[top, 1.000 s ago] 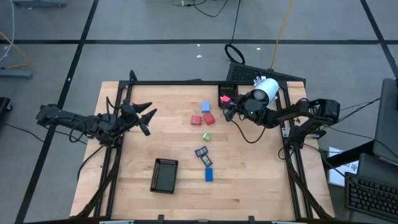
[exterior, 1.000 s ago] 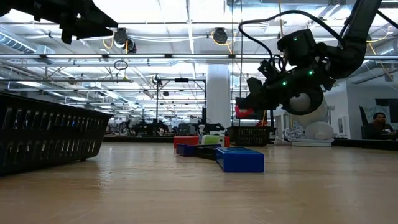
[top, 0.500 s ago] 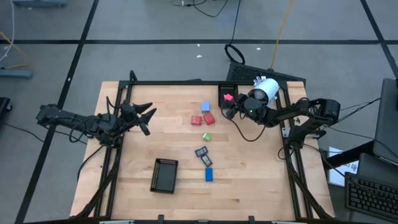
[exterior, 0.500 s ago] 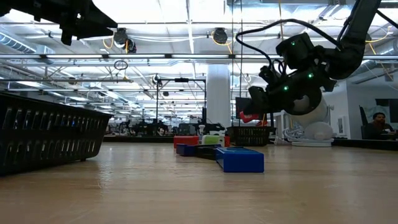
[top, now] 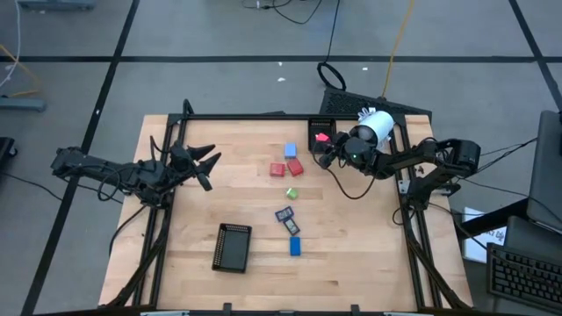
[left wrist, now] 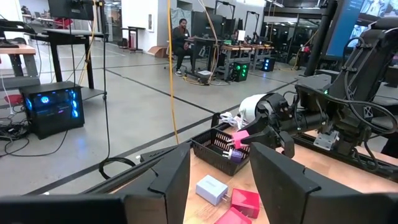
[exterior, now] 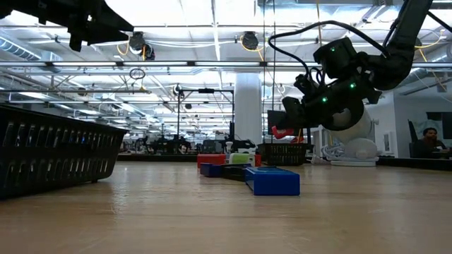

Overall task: Pick & Place Office items
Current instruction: Put the pink charger adapter into the top black basket, then put the green charger adapter into the top black basket

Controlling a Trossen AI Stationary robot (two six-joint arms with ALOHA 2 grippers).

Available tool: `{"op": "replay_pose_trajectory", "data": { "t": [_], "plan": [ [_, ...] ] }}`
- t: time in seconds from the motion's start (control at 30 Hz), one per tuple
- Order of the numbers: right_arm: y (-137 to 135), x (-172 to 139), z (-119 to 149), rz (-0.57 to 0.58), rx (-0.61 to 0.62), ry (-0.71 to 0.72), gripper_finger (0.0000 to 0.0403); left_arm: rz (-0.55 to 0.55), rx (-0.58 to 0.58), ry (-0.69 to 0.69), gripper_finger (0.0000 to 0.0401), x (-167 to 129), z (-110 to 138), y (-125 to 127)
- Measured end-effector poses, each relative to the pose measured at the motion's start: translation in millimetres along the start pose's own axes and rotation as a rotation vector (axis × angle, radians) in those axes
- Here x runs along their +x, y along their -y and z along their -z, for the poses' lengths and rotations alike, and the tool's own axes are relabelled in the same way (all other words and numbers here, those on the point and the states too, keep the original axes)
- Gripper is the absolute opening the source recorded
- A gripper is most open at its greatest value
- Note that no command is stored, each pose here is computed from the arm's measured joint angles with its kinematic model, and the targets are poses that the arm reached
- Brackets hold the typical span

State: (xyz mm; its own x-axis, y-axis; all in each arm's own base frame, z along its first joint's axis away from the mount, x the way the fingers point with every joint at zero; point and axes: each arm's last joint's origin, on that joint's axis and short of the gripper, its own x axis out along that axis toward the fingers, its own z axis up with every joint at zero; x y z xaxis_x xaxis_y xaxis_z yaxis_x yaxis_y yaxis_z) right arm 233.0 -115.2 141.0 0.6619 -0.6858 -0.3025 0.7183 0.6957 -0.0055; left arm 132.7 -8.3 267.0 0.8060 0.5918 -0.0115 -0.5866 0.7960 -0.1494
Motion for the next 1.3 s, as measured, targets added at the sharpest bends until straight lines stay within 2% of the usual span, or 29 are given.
{"op": "replay_pose_trajectory", "data": {
  "t": [0.2, 0.73, 0.93, 1.1, 1.3],
  "plan": [
    [0, 0, 0, 0.0, 0.0, 0.0, 0.0177, 0.0, 0.0, 0.0, 0.0177, 0, 0, 0],
    [-2, -1, -7, -0.016, 0.015, 0.074, 0.0175, 0.0, -0.019, -0.001, 0.0149, 0, 0, 0],
    [-16, -7, -17, -0.161, -0.099, 0.172, 0.0171, 0.0, -0.026, -0.002, 0.0163, 0, 0, 0],
    [-33, -24, -29, -0.226, -0.215, 0.267, 0.0171, -0.003, -0.044, -0.013, 0.0176, 2, 3, 2],
    [-39, -54, -55, -0.303, -0.188, 0.374, 0.0182, 0.002, -0.072, -0.067, 0.0193, 10, 13, 10]
  ]
}}
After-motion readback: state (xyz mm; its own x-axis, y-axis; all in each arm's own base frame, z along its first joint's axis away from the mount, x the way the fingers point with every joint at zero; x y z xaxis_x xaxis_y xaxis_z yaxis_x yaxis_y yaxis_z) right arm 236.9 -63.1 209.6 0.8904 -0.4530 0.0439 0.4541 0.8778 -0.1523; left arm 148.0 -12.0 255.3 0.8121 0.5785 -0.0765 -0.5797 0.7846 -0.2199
